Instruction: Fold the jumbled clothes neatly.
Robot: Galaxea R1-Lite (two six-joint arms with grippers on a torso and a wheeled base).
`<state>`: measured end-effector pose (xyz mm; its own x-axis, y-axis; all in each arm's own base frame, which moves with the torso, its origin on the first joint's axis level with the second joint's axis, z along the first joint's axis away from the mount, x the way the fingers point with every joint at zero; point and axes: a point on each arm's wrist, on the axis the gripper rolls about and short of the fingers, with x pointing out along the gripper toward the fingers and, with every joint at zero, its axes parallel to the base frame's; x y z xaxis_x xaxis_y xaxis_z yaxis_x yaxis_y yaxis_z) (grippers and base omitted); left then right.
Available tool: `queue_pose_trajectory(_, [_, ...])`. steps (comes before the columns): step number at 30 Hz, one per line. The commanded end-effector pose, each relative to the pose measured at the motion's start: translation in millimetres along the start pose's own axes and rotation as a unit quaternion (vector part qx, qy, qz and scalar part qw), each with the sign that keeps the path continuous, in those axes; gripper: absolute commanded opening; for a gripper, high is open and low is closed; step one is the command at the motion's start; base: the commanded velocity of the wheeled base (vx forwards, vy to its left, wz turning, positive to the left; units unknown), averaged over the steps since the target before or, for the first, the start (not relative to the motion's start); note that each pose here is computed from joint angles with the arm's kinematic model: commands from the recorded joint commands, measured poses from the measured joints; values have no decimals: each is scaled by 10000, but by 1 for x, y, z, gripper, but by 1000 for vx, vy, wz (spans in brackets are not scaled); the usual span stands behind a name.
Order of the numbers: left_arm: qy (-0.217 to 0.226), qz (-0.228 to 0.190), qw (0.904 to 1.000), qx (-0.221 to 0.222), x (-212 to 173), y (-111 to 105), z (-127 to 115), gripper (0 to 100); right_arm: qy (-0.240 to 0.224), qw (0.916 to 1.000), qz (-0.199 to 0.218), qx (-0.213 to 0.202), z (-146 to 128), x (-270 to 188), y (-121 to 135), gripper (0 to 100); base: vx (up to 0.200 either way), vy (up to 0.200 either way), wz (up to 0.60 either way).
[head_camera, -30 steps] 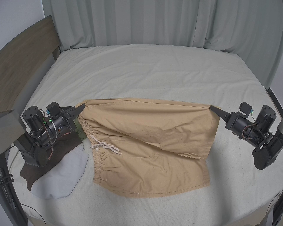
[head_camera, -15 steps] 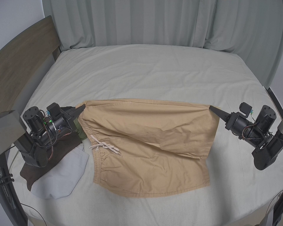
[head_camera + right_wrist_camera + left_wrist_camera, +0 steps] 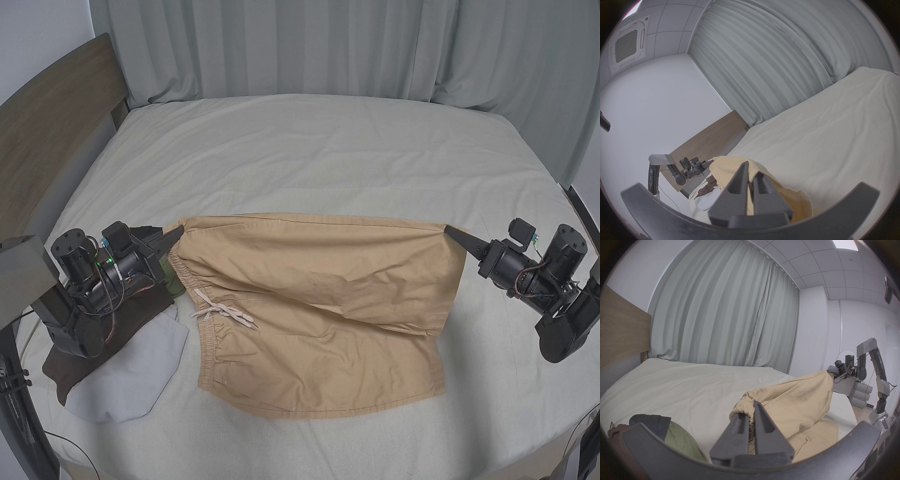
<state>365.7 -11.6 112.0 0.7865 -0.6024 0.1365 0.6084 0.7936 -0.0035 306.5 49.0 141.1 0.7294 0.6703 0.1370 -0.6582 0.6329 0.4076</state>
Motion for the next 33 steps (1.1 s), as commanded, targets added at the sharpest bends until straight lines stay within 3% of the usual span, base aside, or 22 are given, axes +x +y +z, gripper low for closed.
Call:
queue_pose_trajectory(1, [77, -58, 10000, -12, 3, -2, -8, 0, 11, 10000, 19, -4, -1, 1, 0, 0, 0, 0, 0])
queue_pose_trajectory(15, [106, -2, 9999, 24, 1, 1, -10, 0, -123, 9998, 70, -139, 6, 8, -3, 0, 0, 0, 0])
queue_pose_trajectory(19, [128, 9, 9999, -80, 4, 2, -14, 0, -172, 9997, 0, -157, 3, 21, -16, 0, 0, 0, 0])
queue_pose_trajectory(23, [9, 89, 9997, -209, 13, 11, -16, 0, -527, 9980, -185, -287, 5, 47, -36, 0, 0, 0, 0])
queue_pose_trajectory(29, [-536, 506, 9964, -418, 39, 29, -9, 0, -776, 9960, -137, -431, 6, 73, -64, 0, 0, 0, 0])
queue_pose_trajectory(33, [-664, 600, 9948, -485, 49, 36, -13, 0, -842, 9952, -115, -480, 7, 81, -72, 0, 0, 0, 0])
